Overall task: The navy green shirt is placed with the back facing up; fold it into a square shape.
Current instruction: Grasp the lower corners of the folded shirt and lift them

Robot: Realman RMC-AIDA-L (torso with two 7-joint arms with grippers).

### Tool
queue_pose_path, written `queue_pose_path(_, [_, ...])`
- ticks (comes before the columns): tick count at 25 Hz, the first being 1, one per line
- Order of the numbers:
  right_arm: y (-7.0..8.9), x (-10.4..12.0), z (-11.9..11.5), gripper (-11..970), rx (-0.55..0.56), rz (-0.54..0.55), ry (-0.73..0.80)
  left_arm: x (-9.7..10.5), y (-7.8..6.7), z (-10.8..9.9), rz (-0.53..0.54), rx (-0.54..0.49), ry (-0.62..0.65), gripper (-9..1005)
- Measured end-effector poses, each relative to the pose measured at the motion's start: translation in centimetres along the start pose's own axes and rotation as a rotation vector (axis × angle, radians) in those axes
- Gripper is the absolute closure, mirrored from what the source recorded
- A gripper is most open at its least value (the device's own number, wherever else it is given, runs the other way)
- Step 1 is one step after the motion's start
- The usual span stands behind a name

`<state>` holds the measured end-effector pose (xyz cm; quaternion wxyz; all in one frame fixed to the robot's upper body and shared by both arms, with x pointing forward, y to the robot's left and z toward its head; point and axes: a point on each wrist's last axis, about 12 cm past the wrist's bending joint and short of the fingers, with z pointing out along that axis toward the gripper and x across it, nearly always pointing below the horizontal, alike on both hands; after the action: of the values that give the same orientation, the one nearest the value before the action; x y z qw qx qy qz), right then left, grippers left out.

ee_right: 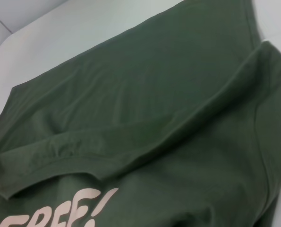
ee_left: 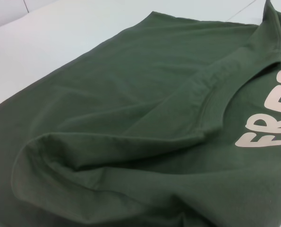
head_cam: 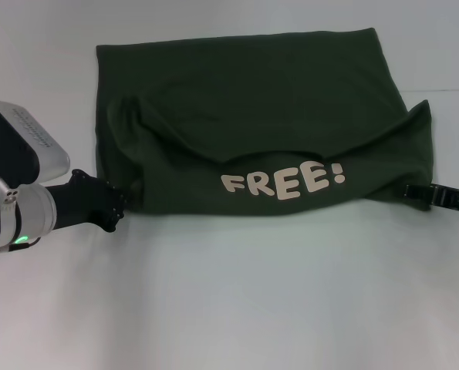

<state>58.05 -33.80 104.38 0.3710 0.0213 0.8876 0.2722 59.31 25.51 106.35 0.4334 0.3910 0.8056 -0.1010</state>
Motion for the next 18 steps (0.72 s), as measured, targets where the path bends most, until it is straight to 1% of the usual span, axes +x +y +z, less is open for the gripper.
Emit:
queue_pose_path(5, [-0.11, 0.11, -0.27, 468, -0.008, 0.008, -0.006, 0.02, 0.00, -0.01, 0.000, 0.000, 0.000, 993])
queue_pose_path(12, [-0.19, 0.09, -0.53, 491, -0.018, -0.020, 0.000, 0.00, 0.01, 0.00, 0.000, -0.001, 0.000, 993])
queue_pose_path(14, [-0.21, 0.01, -0.59, 708, -0.020, -0.023, 0.000, 0.01, 0.07, -0.01, -0.002, -0.005, 0.000, 993])
queue_pose_path(18, [-0.35, -0.13, -0.74, 827, -0.017, -0.026, -0.005, 0.01, 0.17, -0.01, -0.009, -0.014, 0.001, 994])
